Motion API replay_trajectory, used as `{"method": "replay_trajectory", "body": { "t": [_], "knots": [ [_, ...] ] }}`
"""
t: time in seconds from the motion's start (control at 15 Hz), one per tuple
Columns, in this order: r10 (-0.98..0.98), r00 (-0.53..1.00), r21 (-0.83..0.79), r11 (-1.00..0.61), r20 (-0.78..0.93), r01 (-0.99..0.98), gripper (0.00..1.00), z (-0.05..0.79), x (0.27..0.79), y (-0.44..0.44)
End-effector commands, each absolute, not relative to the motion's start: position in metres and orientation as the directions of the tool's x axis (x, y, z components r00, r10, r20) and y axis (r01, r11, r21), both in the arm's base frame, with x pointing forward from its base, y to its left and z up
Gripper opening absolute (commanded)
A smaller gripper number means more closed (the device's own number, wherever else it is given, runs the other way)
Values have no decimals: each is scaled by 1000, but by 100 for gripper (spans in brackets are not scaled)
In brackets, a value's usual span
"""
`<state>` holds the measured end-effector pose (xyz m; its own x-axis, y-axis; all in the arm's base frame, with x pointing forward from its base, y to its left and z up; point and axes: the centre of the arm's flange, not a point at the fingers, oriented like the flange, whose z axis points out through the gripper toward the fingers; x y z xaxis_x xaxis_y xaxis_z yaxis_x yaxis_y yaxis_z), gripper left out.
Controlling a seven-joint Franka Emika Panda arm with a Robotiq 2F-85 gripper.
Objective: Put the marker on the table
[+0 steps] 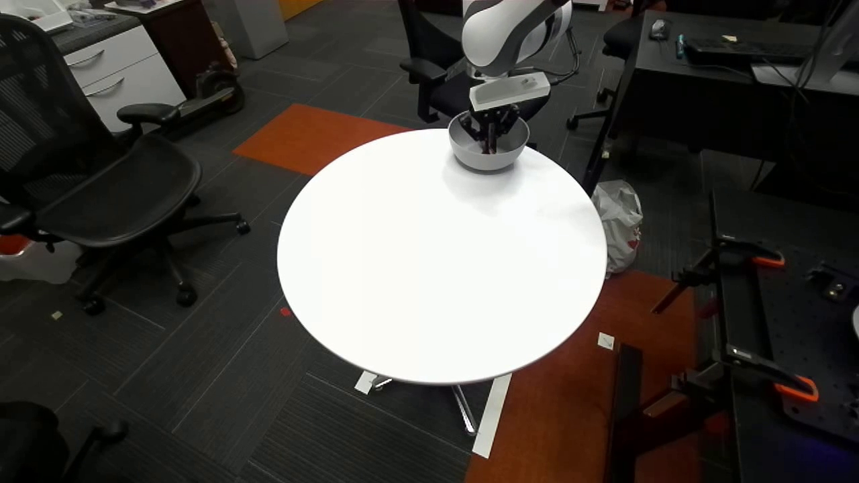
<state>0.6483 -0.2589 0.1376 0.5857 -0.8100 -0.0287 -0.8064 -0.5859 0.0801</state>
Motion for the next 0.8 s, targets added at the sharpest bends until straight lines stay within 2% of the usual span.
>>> {"method": "replay_trajectory", "body": {
  "t": [0.0, 0.07, 0.73],
  "knots": [
    [-823, 566, 71, -568, -44, -820, 0, 148, 646, -258],
    [-824, 566, 68, -567, -33, -821, 3, 155, 642, -255],
    [-825, 555, -2, -559, 105, -829, 3, 258, 586, -217]
  ]
}}
